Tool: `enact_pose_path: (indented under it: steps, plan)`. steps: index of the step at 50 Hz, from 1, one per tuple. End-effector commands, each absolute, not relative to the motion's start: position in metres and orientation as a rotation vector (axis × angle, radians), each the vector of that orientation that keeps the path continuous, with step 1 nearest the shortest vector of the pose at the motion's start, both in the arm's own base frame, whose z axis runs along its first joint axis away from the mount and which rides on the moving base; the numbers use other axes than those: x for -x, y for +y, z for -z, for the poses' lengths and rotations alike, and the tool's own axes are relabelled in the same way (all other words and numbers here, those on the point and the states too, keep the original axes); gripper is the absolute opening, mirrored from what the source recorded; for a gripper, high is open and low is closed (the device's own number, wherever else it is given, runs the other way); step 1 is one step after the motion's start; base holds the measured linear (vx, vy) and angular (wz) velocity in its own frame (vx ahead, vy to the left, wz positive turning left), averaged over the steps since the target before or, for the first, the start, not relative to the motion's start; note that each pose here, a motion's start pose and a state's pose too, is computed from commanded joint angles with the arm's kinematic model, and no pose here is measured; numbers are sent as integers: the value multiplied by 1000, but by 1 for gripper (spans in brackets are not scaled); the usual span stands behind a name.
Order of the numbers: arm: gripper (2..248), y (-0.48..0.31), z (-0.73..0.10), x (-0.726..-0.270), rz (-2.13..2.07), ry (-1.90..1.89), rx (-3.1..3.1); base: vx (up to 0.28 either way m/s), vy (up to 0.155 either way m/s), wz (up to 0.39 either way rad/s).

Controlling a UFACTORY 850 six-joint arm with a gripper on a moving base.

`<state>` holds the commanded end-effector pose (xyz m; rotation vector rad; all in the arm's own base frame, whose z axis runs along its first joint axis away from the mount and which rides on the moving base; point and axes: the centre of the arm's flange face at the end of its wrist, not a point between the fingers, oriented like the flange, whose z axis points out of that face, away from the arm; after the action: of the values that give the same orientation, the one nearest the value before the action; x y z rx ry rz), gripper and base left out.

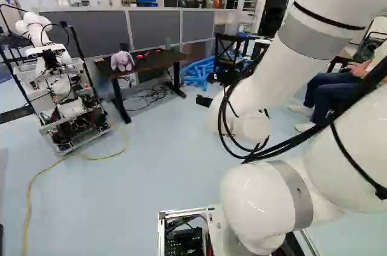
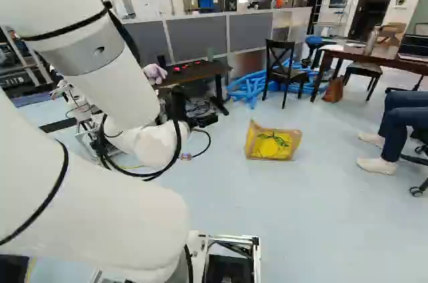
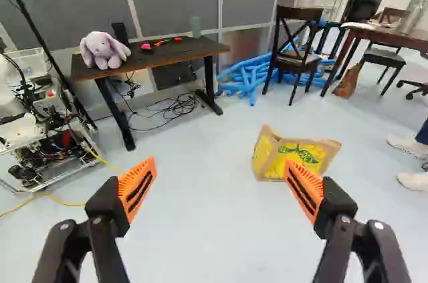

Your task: Pick up the bag on the ground and place it on the table

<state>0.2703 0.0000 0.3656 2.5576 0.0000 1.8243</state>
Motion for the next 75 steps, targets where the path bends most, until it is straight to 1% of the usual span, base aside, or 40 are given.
enact_pose_path:
  steps: [49, 75]
  plan:
    - [247, 0, -366, -270, -1824, 0, -2558, 5, 0, -1]
    - [247, 0, -366, -270, -1824, 0, -2558, 99, -1, -5]
